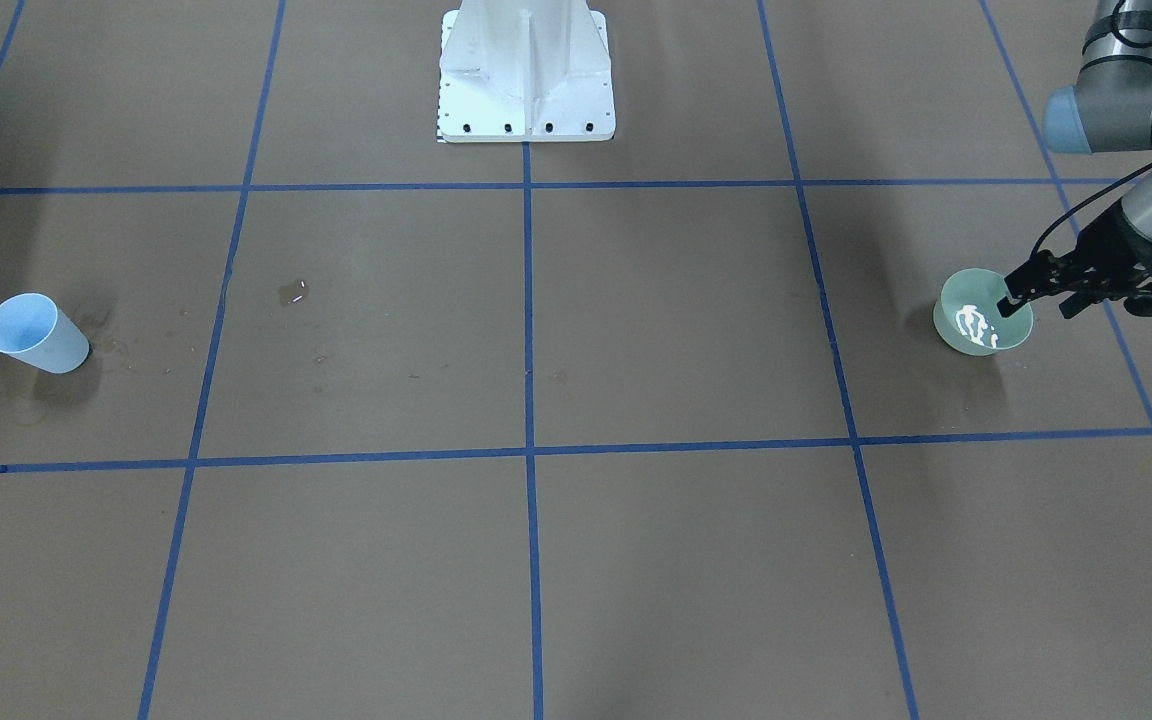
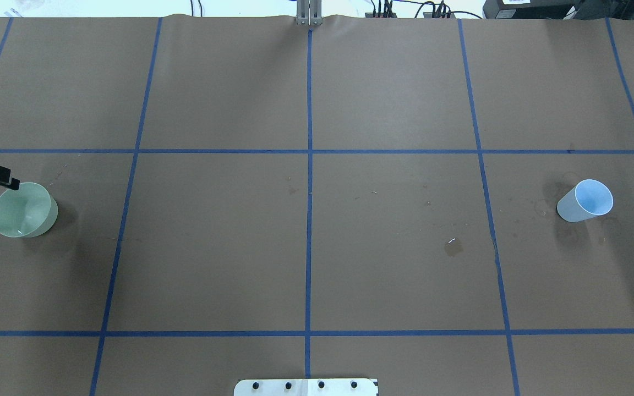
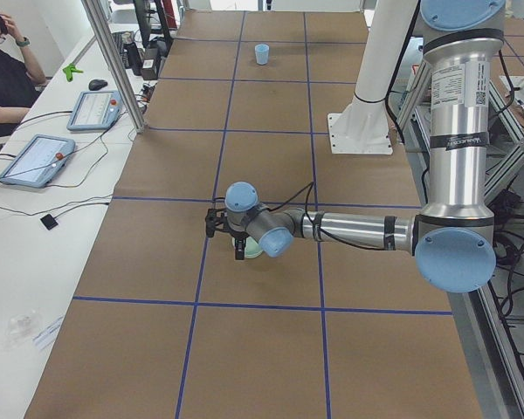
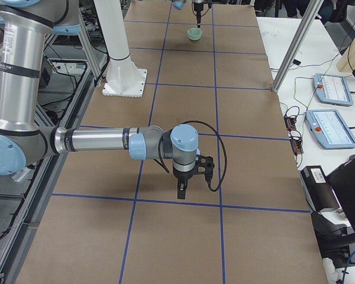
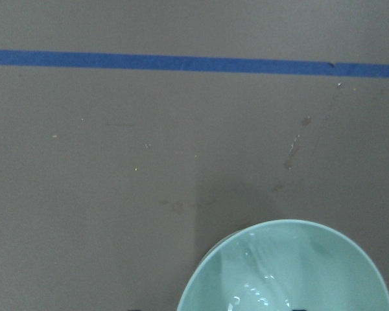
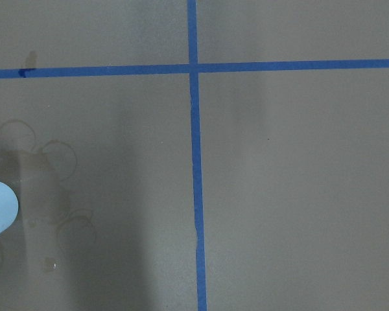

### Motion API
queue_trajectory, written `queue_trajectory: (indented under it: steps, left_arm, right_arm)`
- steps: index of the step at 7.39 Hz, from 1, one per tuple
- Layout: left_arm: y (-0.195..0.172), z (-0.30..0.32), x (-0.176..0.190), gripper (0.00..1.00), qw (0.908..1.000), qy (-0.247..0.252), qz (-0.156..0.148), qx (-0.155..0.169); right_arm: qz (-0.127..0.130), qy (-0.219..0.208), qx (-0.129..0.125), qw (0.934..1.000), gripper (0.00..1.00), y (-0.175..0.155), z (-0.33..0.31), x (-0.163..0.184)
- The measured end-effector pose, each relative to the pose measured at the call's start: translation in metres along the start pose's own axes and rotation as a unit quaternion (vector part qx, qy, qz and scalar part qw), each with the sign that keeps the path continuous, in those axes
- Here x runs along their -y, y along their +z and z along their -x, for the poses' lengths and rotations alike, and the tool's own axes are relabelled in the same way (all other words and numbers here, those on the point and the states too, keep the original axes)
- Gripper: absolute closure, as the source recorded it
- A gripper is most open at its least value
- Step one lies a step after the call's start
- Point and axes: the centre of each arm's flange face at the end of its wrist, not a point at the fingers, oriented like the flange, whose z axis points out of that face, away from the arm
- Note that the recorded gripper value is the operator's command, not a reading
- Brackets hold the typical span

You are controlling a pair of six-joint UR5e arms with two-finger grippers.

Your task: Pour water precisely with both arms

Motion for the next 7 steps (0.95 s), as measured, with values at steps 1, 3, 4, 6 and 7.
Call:
queue_trajectory:
  steps: [1, 3, 4, 6, 7]
  left_arm:
    - [-0.016, -0.014, 0.013, 0.00, 1.0000, 0.005, 0.002, 0.001]
    - [-0.060, -0.021, 0.044, 0.00, 0.9977, 0.054, 0.015, 0.037]
    - [-0.091, -0.019, 0.069, 0.00, 0.9943, 0.082, 0.022, 0.064]
    - [-0.147, 0.005, 0.112, 0.00, 0.9829, 0.129, 0.047, 0.123]
    - [-0.159, 0.028, 0.116, 0.00, 0.9817, 0.130, 0.060, 0.126]
  right_arm:
    - [-0.001, -0.001, -0.001, 1.0000, 0.01, 0.000, 0.000, 0.000]
    - [-0.002, -0.005, 0.001, 1.0000, 0.01, 0.000, 0.000, 0.003]
    - [-0.004, -0.006, 0.006, 1.0000, 0.01, -0.002, 0.001, 0.003]
    - [-0.008, -0.008, 0.022, 0.9997, 0.01, -0.007, 0.005, 0.005]
    - [-0.011, -0.010, 0.028, 0.9995, 0.01, -0.010, 0.008, 0.005]
